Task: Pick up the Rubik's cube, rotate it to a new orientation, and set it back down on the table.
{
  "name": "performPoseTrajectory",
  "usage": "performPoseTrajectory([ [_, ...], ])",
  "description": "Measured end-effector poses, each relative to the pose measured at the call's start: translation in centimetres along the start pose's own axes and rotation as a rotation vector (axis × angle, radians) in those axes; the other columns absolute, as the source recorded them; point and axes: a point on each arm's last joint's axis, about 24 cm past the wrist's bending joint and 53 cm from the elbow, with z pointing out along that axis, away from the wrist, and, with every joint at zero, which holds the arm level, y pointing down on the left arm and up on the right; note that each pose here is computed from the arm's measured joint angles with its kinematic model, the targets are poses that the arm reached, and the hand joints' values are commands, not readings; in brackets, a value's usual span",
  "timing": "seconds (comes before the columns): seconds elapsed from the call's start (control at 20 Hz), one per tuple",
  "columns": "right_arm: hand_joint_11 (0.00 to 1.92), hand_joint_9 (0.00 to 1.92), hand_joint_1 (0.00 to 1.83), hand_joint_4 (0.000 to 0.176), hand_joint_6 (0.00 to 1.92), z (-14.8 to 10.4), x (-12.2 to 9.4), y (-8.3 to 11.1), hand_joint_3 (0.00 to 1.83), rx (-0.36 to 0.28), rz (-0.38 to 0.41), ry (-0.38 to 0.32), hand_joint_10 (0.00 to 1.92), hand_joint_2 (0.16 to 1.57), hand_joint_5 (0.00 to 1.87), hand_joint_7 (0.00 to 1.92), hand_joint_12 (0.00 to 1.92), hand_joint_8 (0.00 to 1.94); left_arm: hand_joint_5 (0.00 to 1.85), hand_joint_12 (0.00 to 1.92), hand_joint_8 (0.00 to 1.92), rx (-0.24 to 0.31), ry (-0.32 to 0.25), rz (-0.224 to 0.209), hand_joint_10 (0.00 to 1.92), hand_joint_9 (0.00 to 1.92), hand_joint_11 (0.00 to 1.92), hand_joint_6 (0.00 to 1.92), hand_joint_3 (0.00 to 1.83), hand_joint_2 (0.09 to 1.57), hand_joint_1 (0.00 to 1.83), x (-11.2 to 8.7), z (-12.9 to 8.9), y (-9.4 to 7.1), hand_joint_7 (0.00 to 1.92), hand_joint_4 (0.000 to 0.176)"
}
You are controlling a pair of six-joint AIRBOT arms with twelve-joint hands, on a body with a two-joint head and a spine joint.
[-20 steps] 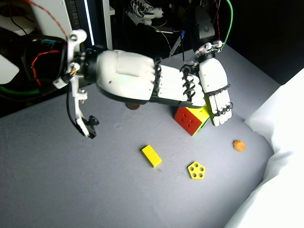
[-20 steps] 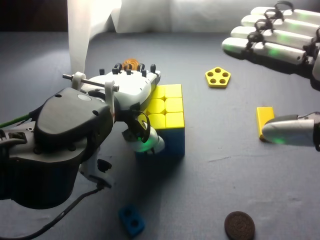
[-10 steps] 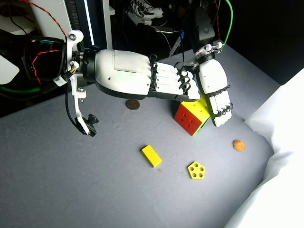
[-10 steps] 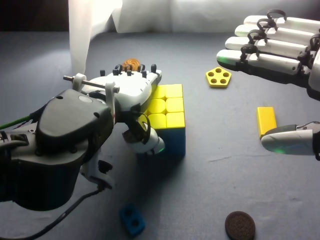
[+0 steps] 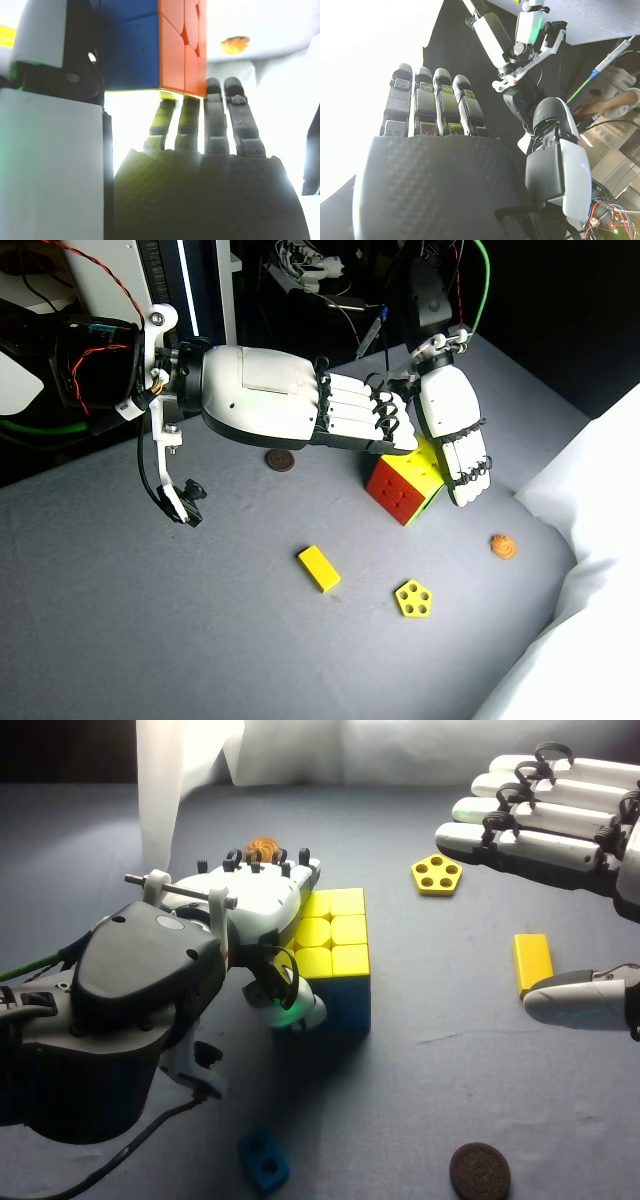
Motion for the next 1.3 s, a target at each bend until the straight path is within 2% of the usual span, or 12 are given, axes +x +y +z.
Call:
performPoseTrajectory([
  [0.2,0.00,0.00,0.00,0.000,0.00,0.0,0.0,0.0,0.05,0.000,0.000,0.000,0.00,1.17,0.00,0.00,0.00,0.00,0.00,0.02,0.00,0.000,0.000,-0.002,0.00,0.00,0.04,0.00,0.01,1.04,0.87,0.0,0.0,0.0,0.00,0.000],
  [0.25,0.00,0.00,0.00,0.000,0.00,0.0,0.1,0.1,0.05,-0.001,0.002,0.001,0.00,1.17,0.00,0.00,0.00,0.00,0.08,0.49,0.01,0.000,0.000,-0.002,0.03,0.15,0.00,0.01,0.00,1.07,0.94,0.0,0.0,0.0,0.14,0.000],
  [0.35,0.00,0.00,0.00,0.000,0.00,0.0,0.1,0.2,0.05,-0.003,0.004,0.001,0.00,1.18,0.00,0.00,0.00,0.00,0.30,0.86,0.05,0.006,-0.005,0.005,0.10,0.36,0.00,0.05,0.00,1.02,0.99,-0.1,0.0,-0.1,0.38,0.000],
  [0.4,0.00,0.00,0.00,0.000,0.00,0.0,0.1,0.2,0.05,-0.004,0.002,0.002,0.00,1.17,0.00,0.00,0.00,0.00,0.45,1.03,0.17,0.014,-0.012,0.014,0.31,0.44,0.00,0.15,0.00,1.01,1.01,-0.3,0.0,-0.3,0.50,0.000],
  [0.45,0.00,0.00,0.00,0.000,0.00,0.0,0.1,0.2,0.05,-0.004,0.003,0.002,0.00,1.17,0.00,0.00,0.00,0.00,0.49,1.13,0.44,0.011,-0.018,0.016,0.70,0.36,0.00,0.34,0.00,1.01,1.00,-0.4,0.0,-0.3,0.49,0.000],
  [0.5,0.00,0.00,0.00,0.000,0.00,0.0,0.1,0.2,0.05,-0.003,0.003,0.002,0.00,1.17,0.00,0.00,0.00,0.00,0.43,1.32,0.86,0.012,-0.018,0.016,1.13,0.27,0.00,0.73,0.00,1.03,1.01,-0.4,0.0,-0.3,0.40,0.000],
  [0.55,0.00,0.00,0.00,0.000,0.00,0.0,0.1,0.2,0.05,-0.004,0.004,0.001,0.00,1.18,0.00,0.00,0.00,0.00,0.35,1.41,1.21,0.012,-0.013,0.012,1.35,0.25,0.06,1.15,0.00,1.06,1.01,-0.3,0.0,-0.3,0.32,0.000],
  [0.6,0.00,0.00,0.00,0.000,0.00,0.0,0.1,0.2,0.05,-0.004,0.003,0.002,0.00,1.18,0.00,0.00,0.00,0.00,0.39,1.61,1.40,0.008,-0.008,-0.005,1.51,0.27,0.15,1.32,0.00,1.07,1.01,-0.2,0.0,-0.2,0.32,0.000],
  [0.65,0.00,0.00,0.00,0.000,0.00,0.0,0.1,0.2,0.05,-0.004,0.003,0.003,0.00,1.18,0.00,0.00,0.00,0.00,0.68,1.70,1.48,0.008,-0.009,-0.007,1.60,0.31,0.20,1.35,0.01,1.19,1.00,-0.2,0.0,-0.2,0.36,0.001],
  [0.75,0.00,0.00,0.00,0.000,0.00,0.0,0.1,0.2,0.04,-0.003,0.003,0.002,0.00,1.18,0.00,0.00,0.00,0.00,0.85,1.87,1.52,0.008,-0.009,-0.011,1.70,0.40,0.28,1.21,0.00,1.18,1.08,-0.3,0.0,-0.3,0.49,0.000],
  [0.95,0.00,0.00,0.00,0.000,0.00,-0.1,0.9,-0.1,0.04,0.010,0.006,0.027,0.00,1.18,0.00,0.00,0.00,0.00,0.89,1.92,1.78,0.010,-0.005,-0.016,1.92,0.40,0.35,1.15,0.00,1.15,1.11,-0.2,-0.1,-0.5,0.43,0.000],
  [1.3,0.00,0.00,0.00,0.000,0.00,-0.1,1.5,-0.6,0.04,0.031,0.006,0.052,0.00,1.19,0.00,0.00,0.00,0.00,0.90,1.92,1.77,0.047,0.045,0.005,1.92,0.37,0.34,1.14,0.00,1.15,1.10,-0.6,-0.8,-2.8,0.41,0.000],
])
